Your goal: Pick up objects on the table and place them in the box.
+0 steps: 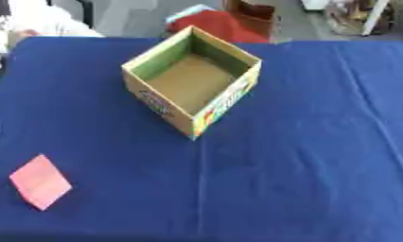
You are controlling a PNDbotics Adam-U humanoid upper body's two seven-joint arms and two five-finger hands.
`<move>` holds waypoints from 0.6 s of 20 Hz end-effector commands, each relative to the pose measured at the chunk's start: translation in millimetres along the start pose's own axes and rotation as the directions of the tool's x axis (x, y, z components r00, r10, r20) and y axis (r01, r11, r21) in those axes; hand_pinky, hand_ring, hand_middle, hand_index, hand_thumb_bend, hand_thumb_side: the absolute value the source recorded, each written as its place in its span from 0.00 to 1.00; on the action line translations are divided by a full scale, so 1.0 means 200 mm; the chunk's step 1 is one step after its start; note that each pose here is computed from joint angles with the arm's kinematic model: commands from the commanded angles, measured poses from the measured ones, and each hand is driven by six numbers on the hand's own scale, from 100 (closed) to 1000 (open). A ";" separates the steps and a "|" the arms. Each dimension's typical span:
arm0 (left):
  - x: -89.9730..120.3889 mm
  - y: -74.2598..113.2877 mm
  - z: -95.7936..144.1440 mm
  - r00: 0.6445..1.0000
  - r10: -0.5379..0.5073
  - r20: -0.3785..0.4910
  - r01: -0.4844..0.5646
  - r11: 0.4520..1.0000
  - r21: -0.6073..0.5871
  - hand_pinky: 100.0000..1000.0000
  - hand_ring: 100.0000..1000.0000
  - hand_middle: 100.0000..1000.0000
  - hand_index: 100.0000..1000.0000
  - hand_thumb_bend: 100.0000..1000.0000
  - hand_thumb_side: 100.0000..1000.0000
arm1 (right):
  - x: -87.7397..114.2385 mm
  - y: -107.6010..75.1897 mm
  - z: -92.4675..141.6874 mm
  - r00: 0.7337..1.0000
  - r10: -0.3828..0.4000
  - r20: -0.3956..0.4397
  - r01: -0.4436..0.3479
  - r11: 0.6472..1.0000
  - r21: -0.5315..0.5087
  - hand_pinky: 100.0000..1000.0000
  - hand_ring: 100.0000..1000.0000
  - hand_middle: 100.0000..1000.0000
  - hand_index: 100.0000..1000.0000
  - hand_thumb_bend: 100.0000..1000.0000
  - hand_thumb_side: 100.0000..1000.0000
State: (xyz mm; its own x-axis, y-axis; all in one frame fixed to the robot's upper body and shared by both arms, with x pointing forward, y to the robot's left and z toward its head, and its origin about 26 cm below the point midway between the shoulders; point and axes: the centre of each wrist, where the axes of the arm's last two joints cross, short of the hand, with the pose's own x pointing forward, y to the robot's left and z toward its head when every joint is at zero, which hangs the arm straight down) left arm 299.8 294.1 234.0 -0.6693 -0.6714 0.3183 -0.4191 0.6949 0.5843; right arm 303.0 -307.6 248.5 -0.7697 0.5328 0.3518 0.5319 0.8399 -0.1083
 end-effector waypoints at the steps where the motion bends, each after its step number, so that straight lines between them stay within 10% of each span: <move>1: 0.00 0.11 -0.02 0.983 -0.185 0.018 0.186 0.972 -0.142 0.67 0.70 0.70 0.85 0.09 0.78 | 0.03 -0.03 -0.04 0.999 0.022 0.048 -0.023 1.000 0.013 0.66 0.72 0.84 0.76 0.00 1.00; 12: -0.06 0.26 0.07 0.880 -0.475 0.019 0.383 0.685 -0.619 0.72 0.76 0.78 0.85 0.11 0.84 | 0.03 -0.04 -0.04 0.998 0.038 0.050 -0.040 0.999 0.027 0.67 0.72 0.84 0.76 0.00 1.00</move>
State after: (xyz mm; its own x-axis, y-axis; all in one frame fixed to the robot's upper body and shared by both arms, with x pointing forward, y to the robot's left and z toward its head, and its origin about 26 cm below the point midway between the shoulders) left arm 280.6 339.8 236.5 -0.4077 -0.9115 0.0541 -0.1710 0.1344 0.9761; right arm 301.9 -310.7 248.5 -0.7602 0.5491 0.3472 0.5406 0.8311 -0.1308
